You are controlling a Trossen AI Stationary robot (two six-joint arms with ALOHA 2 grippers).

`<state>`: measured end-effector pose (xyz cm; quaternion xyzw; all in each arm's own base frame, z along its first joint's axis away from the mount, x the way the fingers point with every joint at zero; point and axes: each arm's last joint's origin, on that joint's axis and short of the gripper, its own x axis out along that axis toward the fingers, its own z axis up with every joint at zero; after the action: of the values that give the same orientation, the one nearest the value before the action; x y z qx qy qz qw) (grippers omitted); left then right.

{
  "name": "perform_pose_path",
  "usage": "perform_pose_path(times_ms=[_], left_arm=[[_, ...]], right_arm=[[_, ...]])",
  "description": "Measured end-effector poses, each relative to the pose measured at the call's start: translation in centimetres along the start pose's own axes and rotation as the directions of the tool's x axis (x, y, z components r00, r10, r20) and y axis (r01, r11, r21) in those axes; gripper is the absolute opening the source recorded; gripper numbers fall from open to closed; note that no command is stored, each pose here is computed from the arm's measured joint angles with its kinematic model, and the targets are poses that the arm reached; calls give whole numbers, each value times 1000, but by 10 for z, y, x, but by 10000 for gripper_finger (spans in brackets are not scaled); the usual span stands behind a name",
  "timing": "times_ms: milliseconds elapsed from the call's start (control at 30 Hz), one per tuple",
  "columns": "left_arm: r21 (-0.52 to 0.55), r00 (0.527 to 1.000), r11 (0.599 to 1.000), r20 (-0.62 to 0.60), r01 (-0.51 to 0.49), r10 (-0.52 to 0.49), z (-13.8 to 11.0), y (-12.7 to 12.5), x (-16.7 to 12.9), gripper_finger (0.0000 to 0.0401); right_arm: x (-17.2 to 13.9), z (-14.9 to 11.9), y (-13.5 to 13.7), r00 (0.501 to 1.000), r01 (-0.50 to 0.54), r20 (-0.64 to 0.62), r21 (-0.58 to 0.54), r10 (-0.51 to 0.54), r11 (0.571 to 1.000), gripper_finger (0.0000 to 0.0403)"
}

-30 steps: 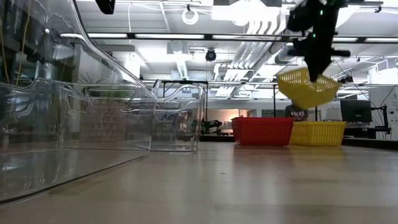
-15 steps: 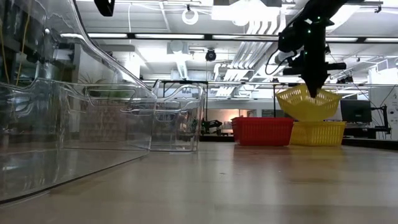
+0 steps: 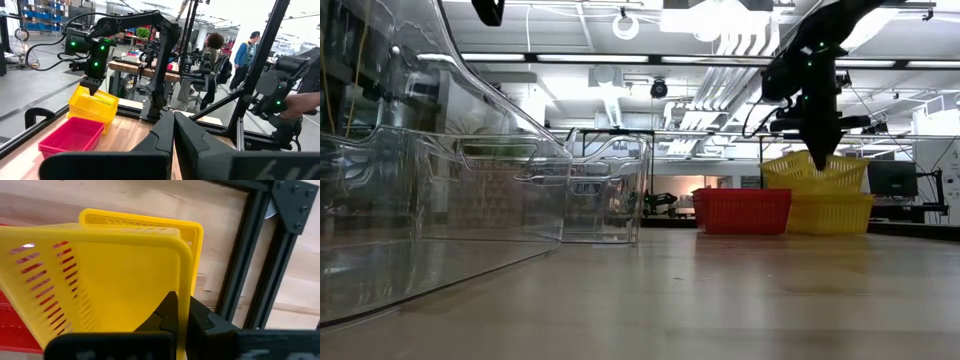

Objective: Stack baskets by color
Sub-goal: Stack the bottom yellow bin on top of the yellow bin, then stack the bottom transparent bin on top of the middle transparent bin

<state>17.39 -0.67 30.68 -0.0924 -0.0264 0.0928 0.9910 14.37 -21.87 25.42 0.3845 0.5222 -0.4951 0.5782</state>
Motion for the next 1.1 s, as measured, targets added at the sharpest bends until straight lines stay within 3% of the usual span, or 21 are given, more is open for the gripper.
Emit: perform_pose_path(times_ms=[467, 567, 900, 1033, 1100], left_arm=[[8, 1000, 1000, 0, 0, 0, 0, 0, 0, 0], [8, 1000, 1000, 0, 0, 0, 0, 0, 0, 0], [8, 1000, 1000, 0, 0, 0, 0, 0, 0, 0], [8, 1000, 1000, 0, 0, 0, 0, 0, 0, 0], [8, 1000, 1000, 0, 0, 0, 0, 0, 0, 0]], right_arm=[[1, 0, 1, 1000, -18, -18, -11, 18, 1000, 11], [1, 0, 1, 1000, -17, -18, -8, 17, 1000, 42], [-4, -3, -1, 1000, -11, 6, -90, 11, 996, 200], [-18, -8, -7, 997, 32, 66, -96, -25, 995, 231], [-26, -12, -9, 996, 5, 94, -91, 3, 996, 235]])
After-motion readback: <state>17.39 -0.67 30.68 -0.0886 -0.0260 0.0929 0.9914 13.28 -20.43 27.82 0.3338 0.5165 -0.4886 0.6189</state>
